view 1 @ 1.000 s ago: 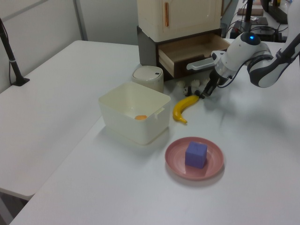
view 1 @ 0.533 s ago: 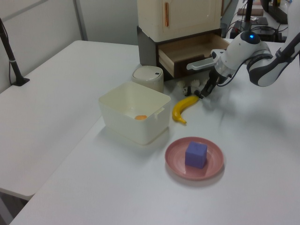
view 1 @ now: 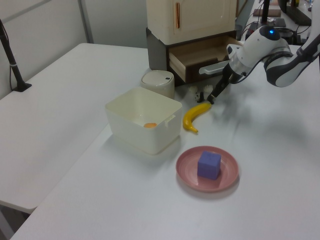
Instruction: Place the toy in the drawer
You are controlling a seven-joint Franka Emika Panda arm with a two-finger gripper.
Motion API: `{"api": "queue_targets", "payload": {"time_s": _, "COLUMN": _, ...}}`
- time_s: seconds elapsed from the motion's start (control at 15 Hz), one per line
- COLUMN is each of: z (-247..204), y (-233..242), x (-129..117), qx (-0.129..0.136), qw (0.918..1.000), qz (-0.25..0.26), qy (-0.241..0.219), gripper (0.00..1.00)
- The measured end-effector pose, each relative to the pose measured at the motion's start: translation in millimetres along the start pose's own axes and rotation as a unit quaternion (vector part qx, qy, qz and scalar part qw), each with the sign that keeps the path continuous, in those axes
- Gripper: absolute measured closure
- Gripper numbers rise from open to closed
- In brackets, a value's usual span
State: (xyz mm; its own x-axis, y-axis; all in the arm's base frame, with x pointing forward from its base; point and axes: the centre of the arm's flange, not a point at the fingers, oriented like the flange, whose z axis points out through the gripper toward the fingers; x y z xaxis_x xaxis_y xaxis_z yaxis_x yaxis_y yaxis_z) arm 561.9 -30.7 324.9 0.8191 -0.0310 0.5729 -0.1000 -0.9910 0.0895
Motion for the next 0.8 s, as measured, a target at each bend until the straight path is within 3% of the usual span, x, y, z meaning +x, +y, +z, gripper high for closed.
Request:
{"api": "queue_targets", "payload": {"time_s": 0.47, "z": -6, "y": -5, "x": 4, "qx": 0.001, "qw": 0.9996, "qz": 0.027, "qy": 0.005, "gripper": 0.0}}
{"api": "queue_targets", "payload": {"time_s": 0.8, "z": -32, "y": -46, "x": 8, "qx": -0.042, "qw": 0.9977, "qz": 0.044, "qy": -0.029, "gripper": 0.0}}
